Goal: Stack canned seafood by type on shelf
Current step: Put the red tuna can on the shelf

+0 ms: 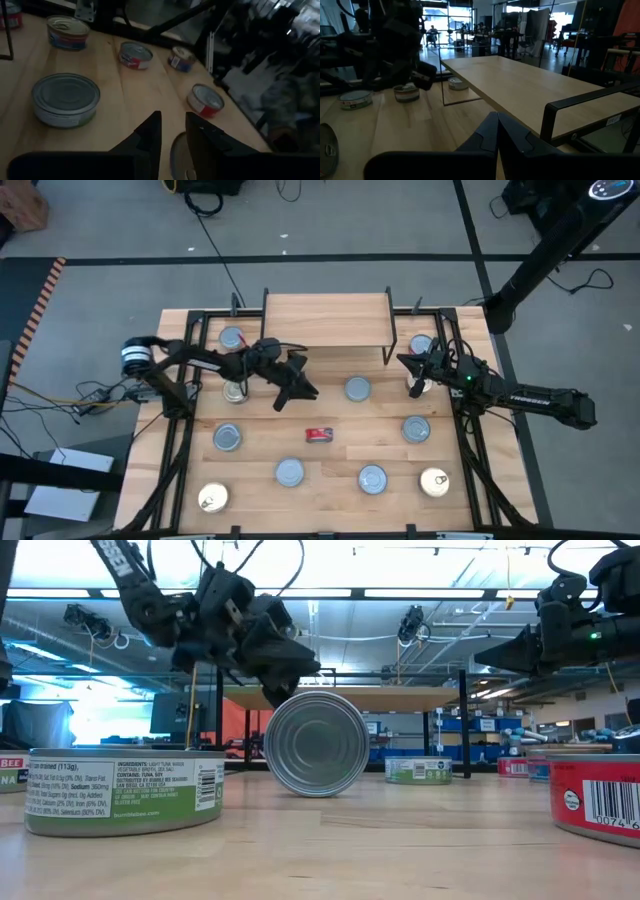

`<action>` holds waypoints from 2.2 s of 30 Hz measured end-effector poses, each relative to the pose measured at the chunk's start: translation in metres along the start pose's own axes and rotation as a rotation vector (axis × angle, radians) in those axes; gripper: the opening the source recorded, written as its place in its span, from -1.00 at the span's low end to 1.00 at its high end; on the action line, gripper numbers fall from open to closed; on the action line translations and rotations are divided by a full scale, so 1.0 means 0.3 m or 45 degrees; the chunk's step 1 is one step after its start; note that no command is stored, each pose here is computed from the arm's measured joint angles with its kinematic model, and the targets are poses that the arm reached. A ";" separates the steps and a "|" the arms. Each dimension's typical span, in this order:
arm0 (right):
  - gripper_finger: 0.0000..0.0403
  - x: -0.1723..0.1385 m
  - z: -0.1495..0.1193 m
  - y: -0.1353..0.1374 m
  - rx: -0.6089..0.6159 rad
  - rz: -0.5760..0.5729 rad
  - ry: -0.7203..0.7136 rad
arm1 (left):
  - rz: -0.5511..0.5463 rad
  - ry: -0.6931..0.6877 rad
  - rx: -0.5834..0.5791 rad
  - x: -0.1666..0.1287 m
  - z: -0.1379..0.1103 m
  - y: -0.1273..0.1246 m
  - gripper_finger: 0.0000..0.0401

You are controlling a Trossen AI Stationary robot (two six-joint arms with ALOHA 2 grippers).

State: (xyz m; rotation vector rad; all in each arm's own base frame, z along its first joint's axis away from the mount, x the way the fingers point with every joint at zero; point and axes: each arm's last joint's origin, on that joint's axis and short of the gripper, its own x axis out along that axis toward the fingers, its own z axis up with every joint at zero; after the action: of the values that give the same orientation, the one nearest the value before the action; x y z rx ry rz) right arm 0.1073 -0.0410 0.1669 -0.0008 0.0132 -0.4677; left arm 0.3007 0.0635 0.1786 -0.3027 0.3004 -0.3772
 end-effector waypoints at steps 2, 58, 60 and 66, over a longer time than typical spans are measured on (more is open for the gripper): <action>-0.91 0.000 0.000 0.000 0.000 0.000 0.000 | 0.017 0.029 0.029 -0.010 0.009 -0.024 -0.54; -0.91 0.000 0.000 0.000 0.000 0.000 0.000 | 0.206 0.534 0.295 0.136 0.019 -0.268 0.30; -0.91 0.000 0.000 0.000 0.000 0.000 -0.001 | 0.199 0.508 0.308 0.150 0.017 -0.266 0.30; -0.91 0.000 0.000 0.000 0.000 0.000 0.000 | 0.203 0.505 0.348 0.150 0.019 -0.263 0.30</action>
State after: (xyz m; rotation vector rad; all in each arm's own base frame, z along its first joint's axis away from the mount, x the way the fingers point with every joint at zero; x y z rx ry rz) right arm 0.1073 -0.0410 0.1668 -0.0008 0.0129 -0.4677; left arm 0.3180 -0.0233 0.2005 0.0680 0.6507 -0.3140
